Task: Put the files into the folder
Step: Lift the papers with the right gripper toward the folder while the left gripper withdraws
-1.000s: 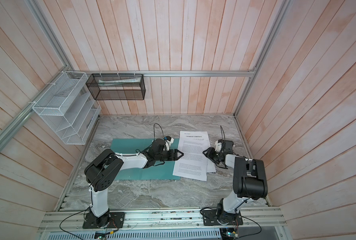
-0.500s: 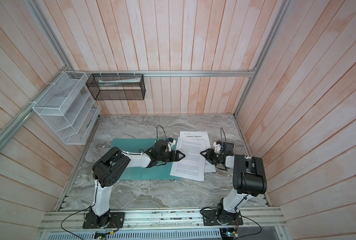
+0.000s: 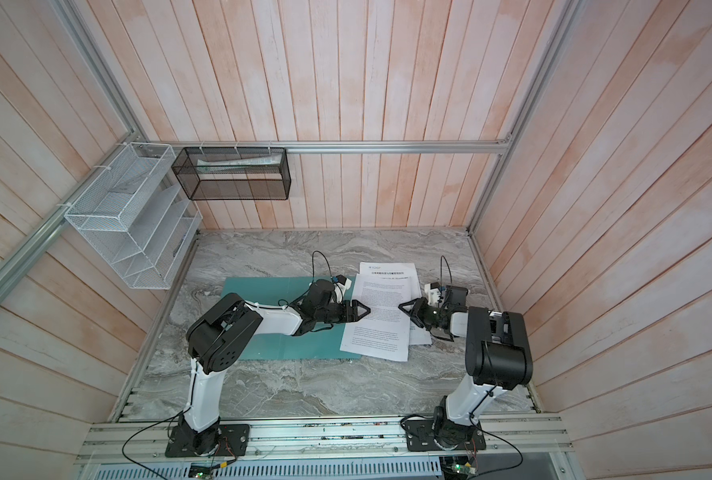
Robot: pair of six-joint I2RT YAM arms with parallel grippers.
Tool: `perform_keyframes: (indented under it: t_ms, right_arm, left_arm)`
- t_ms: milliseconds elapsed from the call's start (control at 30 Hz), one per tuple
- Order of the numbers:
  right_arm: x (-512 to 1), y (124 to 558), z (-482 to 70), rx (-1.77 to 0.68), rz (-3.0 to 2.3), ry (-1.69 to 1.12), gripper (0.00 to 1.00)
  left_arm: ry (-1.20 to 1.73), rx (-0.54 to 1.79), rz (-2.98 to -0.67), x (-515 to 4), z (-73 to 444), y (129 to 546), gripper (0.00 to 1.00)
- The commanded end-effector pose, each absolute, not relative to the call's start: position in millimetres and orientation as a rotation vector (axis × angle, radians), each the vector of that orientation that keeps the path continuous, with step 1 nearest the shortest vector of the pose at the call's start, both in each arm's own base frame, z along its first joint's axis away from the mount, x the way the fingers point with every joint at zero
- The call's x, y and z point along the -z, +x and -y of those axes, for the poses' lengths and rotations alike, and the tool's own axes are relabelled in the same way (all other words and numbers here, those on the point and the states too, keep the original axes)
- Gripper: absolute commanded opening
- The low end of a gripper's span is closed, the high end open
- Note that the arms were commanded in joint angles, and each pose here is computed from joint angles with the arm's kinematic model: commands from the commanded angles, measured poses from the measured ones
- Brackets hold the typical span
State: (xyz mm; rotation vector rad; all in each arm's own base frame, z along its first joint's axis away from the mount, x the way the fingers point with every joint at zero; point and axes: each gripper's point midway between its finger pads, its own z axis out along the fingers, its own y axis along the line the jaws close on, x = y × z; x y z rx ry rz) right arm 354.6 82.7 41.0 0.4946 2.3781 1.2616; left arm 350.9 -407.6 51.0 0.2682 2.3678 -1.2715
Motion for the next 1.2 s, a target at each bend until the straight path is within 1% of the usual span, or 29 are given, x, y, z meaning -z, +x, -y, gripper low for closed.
perform_keyframes:
  t_ms: [0,33,67,100,133,300,367,400,533,567,633,733,867,1000,1100,1167]
  right_arm:
    - [-33,349,-90,-1.306,-2.399,0.493,0.32]
    - [-32,349,-93,-1.311,-2.404,0.488,0.31]
    - [-31,348,-94,-1.315,-2.407,0.49,0.27]
    - [-31,348,-95,-1.324,-2.407,0.487,0.21]
    - [-32,348,-97,-1.336,-2.401,0.486,0.18]
    - [-35,349,-104,-1.373,-2.394,0.46,0.17]
    - [-37,349,-107,-1.397,-2.384,0.454,0.09]
    - [-39,349,-107,-1.41,-2.375,0.452,0.01]
    - [-49,348,-113,-1.481,-2.332,0.439,0.0]
    - [-52,348,-114,-1.505,-2.318,0.434,0.0]
    - [-64,349,-118,-1.558,-2.276,0.428,0.0]
    - [-88,350,-125,-1.621,-2.215,0.401,0.0]
    - [-137,352,-138,-1.715,-2.094,0.357,0.0]
    - [-195,356,-165,-1.784,-2.0,0.241,0.0]
    - [-237,355,-190,-1.815,-1.947,0.149,0.0]
    - [-261,356,-209,-1.815,-1.916,0.086,0.0]
  left_arm:
    - [0.24,1.24,-2.447,-24,398,346,0.75]
    - [0.239,1.238,-2.447,-23,398,345,0.75]
    - [0.236,1.239,-2.447,-24,398,346,0.74]
    - [0.236,1.24,-2.445,-24,398,346,0.74]
    - [0.235,1.241,-2.444,-24,397,346,0.74]
    - [0.235,1.243,-2.446,-23,396,345,0.73]
    - [0.232,1.246,-2.446,-24,395,346,0.72]
    - [0.23,1.248,-2.443,-25,394,347,0.72]
    - [0.222,1.285,-2.405,-43,388,352,0.72]
    - [0.219,1.301,-2.39,-50,386,353,0.74]
    - [0.206,1.348,-2.346,-73,381,356,0.83]
    - [0.193,1.397,-2.271,-113,373,361,0.99]
    - [0.173,1.407,-2.174,-169,354,363,1.0]
    - [0.142,1.355,-2.082,-220,320,350,1.0]
    - [0.093,1.277,-2.051,-239,286,334,1.0]
    - [0.043,1.234,-2.041,-243,260,322,1.0]
